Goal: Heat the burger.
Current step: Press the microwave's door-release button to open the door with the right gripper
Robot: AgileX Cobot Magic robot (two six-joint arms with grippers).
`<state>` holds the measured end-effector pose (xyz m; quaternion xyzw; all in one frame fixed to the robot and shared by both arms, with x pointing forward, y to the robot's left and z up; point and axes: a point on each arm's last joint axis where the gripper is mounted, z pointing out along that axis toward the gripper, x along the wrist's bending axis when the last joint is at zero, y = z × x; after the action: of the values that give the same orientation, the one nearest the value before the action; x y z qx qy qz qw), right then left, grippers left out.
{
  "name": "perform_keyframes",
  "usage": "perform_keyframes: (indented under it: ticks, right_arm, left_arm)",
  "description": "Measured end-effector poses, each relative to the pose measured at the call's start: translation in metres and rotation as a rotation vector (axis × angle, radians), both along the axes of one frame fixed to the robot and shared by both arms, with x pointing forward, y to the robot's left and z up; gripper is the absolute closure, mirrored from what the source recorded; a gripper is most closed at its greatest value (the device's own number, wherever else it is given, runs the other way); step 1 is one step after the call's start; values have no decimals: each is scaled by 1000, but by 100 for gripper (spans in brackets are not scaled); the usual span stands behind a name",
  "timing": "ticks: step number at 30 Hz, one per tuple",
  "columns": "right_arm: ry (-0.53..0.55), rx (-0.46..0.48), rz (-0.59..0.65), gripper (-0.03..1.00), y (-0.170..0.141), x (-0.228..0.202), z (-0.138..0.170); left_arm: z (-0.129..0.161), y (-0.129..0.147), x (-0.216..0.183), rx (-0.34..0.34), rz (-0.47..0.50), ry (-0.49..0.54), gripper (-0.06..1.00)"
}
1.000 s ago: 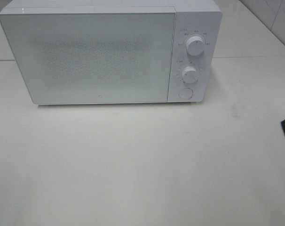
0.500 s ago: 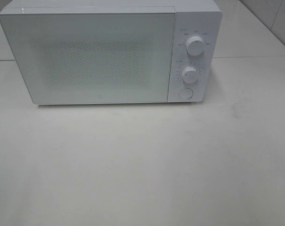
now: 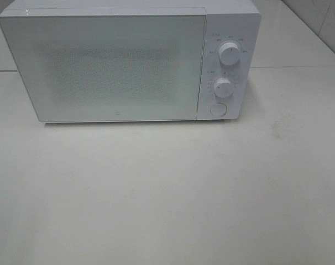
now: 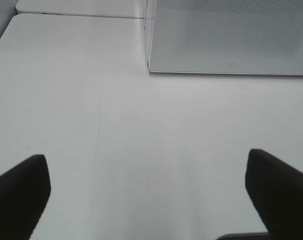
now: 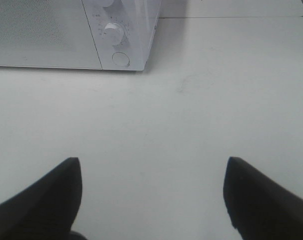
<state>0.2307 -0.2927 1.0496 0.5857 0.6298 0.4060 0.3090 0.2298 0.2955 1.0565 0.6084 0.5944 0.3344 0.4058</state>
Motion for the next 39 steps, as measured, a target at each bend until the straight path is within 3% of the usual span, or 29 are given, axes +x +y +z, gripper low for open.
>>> perform_keyframes:
  ticks: [15,28,39]
  right_arm:
    - [-51,7,-4,22,0,3,11]
    - [-117,26,-31,22,4,72,34]
    - [-73,23,-46,22,8,120,29]
  left_arm:
    - [0,0,0,0,0,0,-4]
    - [0,0,0,0,0,0,-4]
    - [0,0,0,0,0,0,-4]
